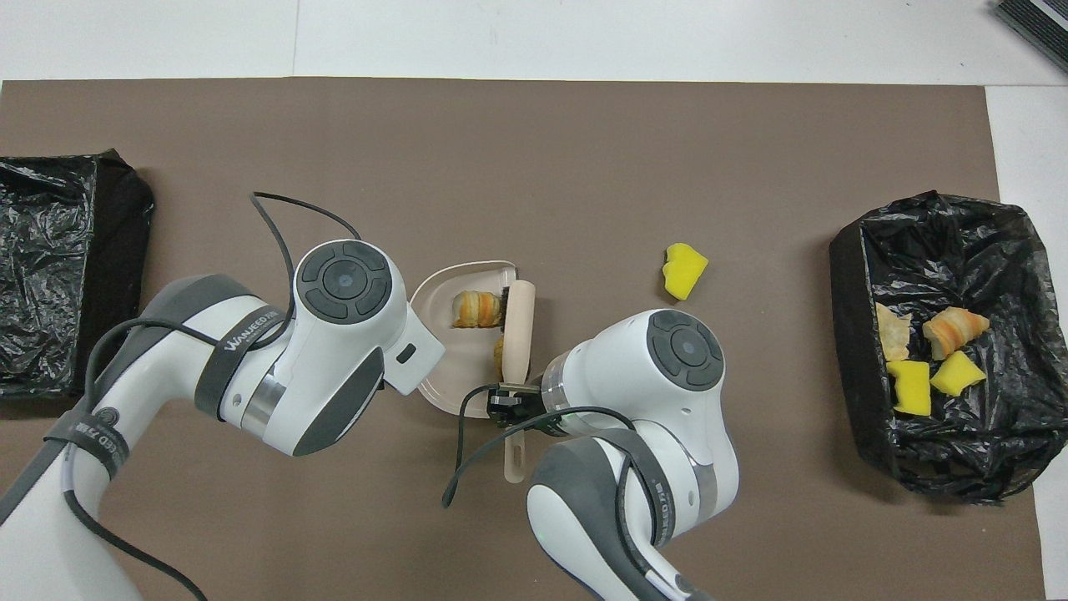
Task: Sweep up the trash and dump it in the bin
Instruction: 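Sweep the bread pieces into the held dustpan with the right gripper, then sweep the yellow sponge into the dustpan with the right gripper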
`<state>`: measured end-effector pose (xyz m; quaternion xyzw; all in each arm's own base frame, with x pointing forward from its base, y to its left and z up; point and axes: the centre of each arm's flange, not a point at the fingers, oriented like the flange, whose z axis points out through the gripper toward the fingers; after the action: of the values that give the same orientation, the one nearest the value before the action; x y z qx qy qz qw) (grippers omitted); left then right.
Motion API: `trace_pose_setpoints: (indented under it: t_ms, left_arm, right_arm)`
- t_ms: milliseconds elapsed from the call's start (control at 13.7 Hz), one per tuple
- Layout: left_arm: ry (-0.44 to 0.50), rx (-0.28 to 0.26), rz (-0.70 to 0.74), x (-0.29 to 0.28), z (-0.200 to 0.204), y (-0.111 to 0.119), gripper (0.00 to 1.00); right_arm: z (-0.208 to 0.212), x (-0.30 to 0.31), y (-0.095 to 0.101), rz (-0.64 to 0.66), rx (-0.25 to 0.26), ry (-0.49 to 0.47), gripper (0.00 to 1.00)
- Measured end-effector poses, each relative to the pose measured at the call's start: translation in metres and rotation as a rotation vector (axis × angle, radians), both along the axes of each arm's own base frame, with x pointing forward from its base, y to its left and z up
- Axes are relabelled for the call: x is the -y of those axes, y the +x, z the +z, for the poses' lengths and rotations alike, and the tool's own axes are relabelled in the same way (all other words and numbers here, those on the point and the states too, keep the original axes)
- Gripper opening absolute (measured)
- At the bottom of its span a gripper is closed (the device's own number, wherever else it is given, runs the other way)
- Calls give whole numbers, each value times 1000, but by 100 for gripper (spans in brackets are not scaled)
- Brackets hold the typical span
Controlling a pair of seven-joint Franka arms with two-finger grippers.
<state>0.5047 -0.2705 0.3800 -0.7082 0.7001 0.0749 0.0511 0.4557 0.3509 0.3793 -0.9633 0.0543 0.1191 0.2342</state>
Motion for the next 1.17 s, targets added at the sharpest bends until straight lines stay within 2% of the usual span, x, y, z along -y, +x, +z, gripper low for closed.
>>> trace_pose_setpoints:
  t_ms: [146,293,439,659,951,1171]
  left_arm:
    - [-1,2,0,0,0,0,32]
    - [-1,2,1,0,0,0,32]
    - [-1,2,1,0,0,0,32]
    - [-1,4,14,-1,0,1,32]
    - [-4,43,176,-1,0,2,32]
    - [-4,48,200,-2,-2,2,32]
  right_arm:
    - [3,-3,0,15,-6,102,26]
    - [9,-2,2,23,-10,119,26]
    - [20,19,10,53,-7,82,26]
    - [44,73,31,112,17,-44,26]
    - [51,148,59,204,80,-345,26]
    - [44,209,79,286,125,-537,26]
